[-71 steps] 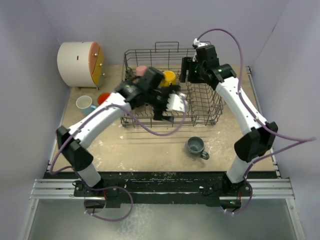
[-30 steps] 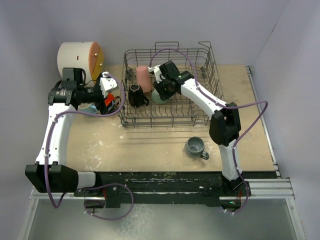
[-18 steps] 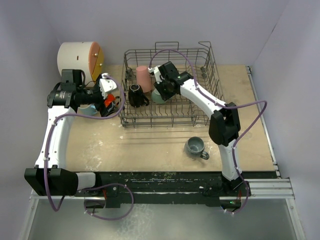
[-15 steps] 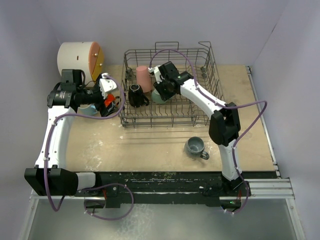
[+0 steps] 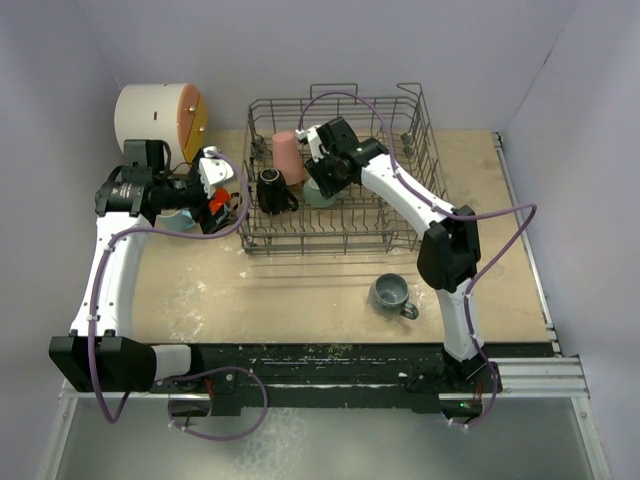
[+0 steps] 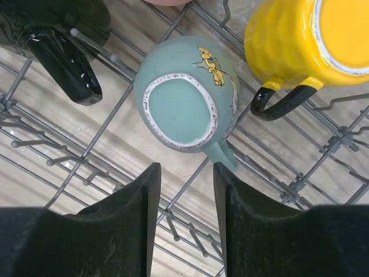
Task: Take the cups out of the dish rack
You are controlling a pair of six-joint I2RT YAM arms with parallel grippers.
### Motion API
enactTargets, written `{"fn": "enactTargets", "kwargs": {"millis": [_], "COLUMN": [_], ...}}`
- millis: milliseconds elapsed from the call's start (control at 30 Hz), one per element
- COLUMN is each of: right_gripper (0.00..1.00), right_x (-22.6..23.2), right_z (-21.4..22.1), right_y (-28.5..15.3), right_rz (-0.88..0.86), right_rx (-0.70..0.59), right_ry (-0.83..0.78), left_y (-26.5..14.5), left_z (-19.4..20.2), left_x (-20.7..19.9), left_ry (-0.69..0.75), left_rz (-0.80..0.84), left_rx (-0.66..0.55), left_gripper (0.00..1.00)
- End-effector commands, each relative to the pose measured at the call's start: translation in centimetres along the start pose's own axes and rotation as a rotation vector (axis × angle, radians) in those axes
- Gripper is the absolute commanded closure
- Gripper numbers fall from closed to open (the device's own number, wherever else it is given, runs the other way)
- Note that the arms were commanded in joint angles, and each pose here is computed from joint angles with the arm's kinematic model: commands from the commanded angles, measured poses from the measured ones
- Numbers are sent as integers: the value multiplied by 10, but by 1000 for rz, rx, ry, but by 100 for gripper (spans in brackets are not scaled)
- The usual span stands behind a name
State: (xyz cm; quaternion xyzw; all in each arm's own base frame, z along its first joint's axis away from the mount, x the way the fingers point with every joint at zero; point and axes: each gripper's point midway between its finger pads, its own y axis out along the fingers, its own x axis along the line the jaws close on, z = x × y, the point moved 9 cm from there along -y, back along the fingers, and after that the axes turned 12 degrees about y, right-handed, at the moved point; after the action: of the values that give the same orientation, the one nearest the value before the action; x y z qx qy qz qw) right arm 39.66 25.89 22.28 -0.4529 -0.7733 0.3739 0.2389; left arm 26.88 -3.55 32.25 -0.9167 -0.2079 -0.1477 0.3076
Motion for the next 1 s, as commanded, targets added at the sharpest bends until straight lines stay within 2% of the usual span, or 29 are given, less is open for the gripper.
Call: {"fn": "enactTargets", "kwargs": {"millis": [0,200,433,567,767,967], "right_gripper": [57,60,69,67,56,55], "right_x": [-3,-5,-5,-4,-13,-18], "right_z": [2,11,18,7,-16,-18], "right_y": [4,16,19,4,-21,-20], "right_rz": [10,24,17,10,46,44], "right_rx": [6,36,50,4,-92,-116], "right_ry": [-3,-6,0,0,1,19], "left_y": [-5,-4,-5,-3,-4,-4], "left_z": [-9,-8,-9,-7,-8,-8], "left_x": [1,1,1,0,-1,-1], "left_ry": [25,21,20,14,15,17], "left_rz": [-22,-23,-25,-20,-21,-18], "left_rx": [-45,-47,-47,-44,-48,-52], "left_gripper": [1,1,1,1,1,1]}}
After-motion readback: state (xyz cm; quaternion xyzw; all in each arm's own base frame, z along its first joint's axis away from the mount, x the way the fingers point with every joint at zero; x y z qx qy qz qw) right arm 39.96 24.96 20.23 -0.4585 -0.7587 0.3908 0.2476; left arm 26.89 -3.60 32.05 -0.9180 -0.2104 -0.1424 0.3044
